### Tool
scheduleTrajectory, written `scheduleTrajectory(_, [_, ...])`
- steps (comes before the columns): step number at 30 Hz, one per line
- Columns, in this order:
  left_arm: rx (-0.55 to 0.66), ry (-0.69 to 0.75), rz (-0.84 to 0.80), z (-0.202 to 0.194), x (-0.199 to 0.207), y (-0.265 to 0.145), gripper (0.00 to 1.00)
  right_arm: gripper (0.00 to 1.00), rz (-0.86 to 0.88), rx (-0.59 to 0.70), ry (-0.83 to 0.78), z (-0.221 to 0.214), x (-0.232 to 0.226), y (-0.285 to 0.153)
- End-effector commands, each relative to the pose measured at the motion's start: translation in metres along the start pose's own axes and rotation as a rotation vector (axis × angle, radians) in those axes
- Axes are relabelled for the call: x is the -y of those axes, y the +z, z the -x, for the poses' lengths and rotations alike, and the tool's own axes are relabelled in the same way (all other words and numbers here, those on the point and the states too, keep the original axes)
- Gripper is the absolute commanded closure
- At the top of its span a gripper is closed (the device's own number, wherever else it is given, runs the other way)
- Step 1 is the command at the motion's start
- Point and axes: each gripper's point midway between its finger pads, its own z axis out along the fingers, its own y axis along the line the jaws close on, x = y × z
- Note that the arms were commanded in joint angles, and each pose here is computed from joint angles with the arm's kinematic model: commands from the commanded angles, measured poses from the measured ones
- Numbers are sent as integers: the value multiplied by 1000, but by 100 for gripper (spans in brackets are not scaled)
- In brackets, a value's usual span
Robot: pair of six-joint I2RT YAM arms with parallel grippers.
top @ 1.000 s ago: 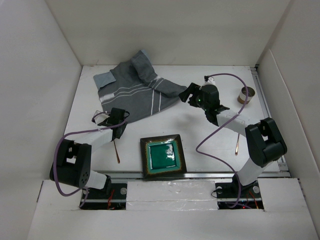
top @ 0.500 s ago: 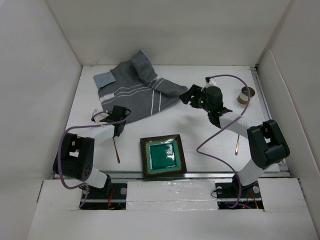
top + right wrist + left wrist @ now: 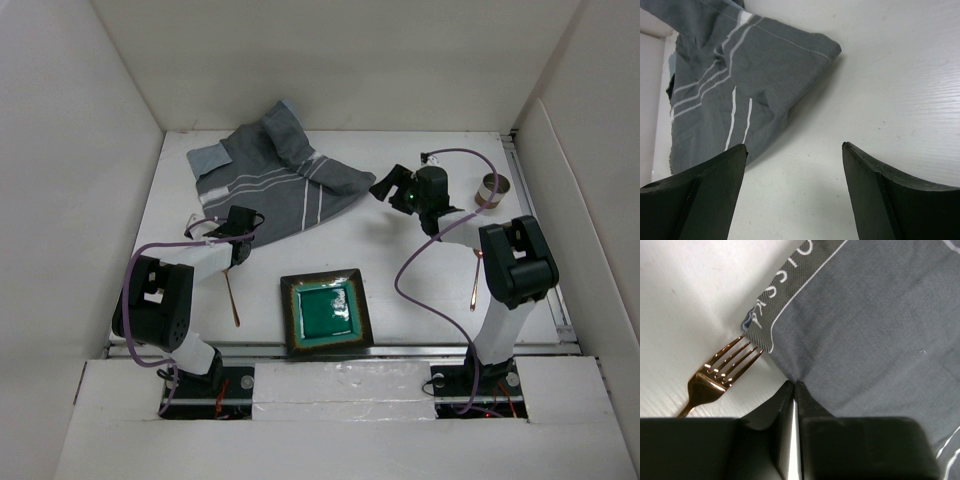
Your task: Set the dinner table for one person
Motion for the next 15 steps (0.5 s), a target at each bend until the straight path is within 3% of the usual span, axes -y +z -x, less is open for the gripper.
scheduleTrajectory(1, [61,-20,5,14,3,-1,100,17,74,9,48,18,-23,18])
scheduleTrajectory(9, [46,-7,-42,10,8,-2,100,17,104,-92,290,-14,-13,61])
scheduleTrajectory(15, [49,13,-57,11,8,-2,100,18,118,-56,438,-9,-17,82])
